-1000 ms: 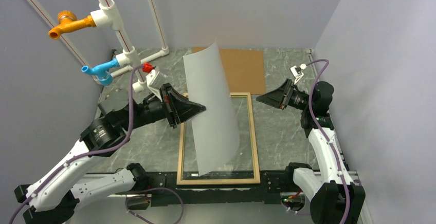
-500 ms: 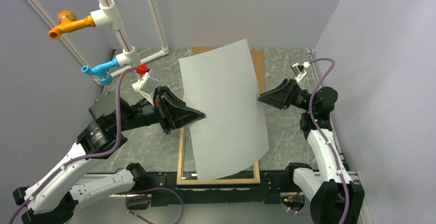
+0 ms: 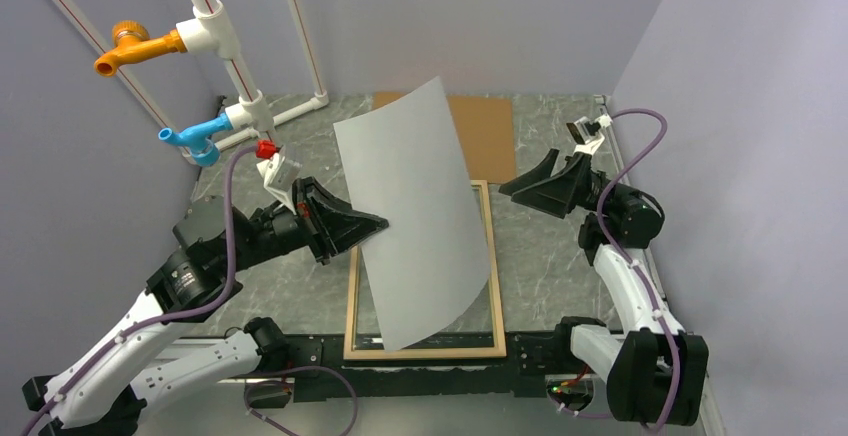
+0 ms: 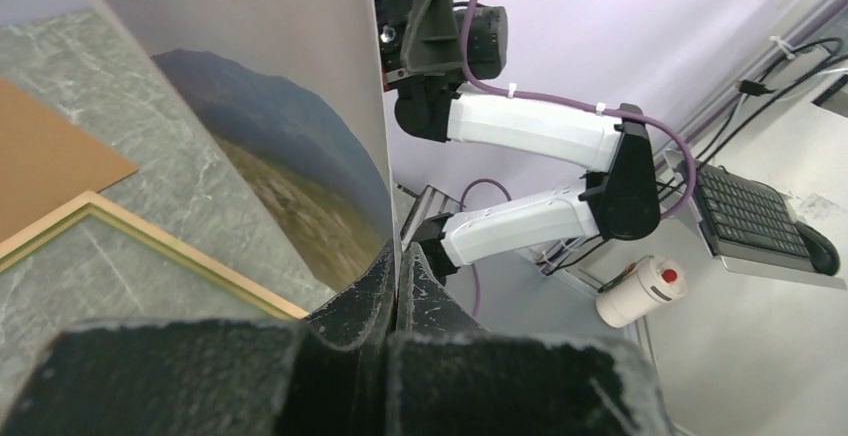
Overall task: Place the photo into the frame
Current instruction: Turn over the photo from the photo frame.
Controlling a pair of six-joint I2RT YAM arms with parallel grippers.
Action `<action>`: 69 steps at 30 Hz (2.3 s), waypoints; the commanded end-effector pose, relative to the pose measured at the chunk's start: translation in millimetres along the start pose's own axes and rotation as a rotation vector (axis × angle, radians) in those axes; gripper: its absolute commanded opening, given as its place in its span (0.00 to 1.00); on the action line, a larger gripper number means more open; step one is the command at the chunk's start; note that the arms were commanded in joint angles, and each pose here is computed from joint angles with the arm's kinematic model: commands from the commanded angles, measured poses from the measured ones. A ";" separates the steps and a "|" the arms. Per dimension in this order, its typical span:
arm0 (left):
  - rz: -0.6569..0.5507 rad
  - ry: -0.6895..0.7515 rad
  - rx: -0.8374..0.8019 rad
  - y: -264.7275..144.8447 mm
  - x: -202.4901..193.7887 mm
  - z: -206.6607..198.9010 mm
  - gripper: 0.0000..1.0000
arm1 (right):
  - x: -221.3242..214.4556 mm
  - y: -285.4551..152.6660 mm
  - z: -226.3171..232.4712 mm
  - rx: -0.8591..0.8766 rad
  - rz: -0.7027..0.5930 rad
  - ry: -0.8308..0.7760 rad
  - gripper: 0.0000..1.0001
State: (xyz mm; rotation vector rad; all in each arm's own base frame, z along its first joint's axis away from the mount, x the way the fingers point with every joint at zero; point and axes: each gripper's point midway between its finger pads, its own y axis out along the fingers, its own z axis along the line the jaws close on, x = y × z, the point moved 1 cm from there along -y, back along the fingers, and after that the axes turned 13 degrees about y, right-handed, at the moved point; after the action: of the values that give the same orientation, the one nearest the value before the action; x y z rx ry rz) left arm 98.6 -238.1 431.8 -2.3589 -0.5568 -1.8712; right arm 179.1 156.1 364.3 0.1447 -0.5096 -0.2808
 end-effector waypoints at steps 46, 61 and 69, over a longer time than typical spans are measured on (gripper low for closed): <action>-0.151 0.053 -0.381 -6.8 26.5 -59.6 0.00 | -33.2 0.6 68.7 0.097 0.096 -0.209 0.99; -0.164 -0.008 0.083 -21.3 8.0 10.5 0.00 | -21.4 3.1 55.0 -0.039 0.044 -0.217 0.78; -0.091 -0.023 0.137 -18.2 -6.7 21.5 0.00 | -21.0 5.0 60.6 -0.054 0.047 -0.225 0.68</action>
State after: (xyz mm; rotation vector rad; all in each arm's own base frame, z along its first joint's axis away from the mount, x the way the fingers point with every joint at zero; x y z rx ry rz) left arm 100.4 -215.9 422.7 -2.3575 -0.7787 -1.8234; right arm 132.0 162.5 405.9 0.0574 -0.7127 -0.2684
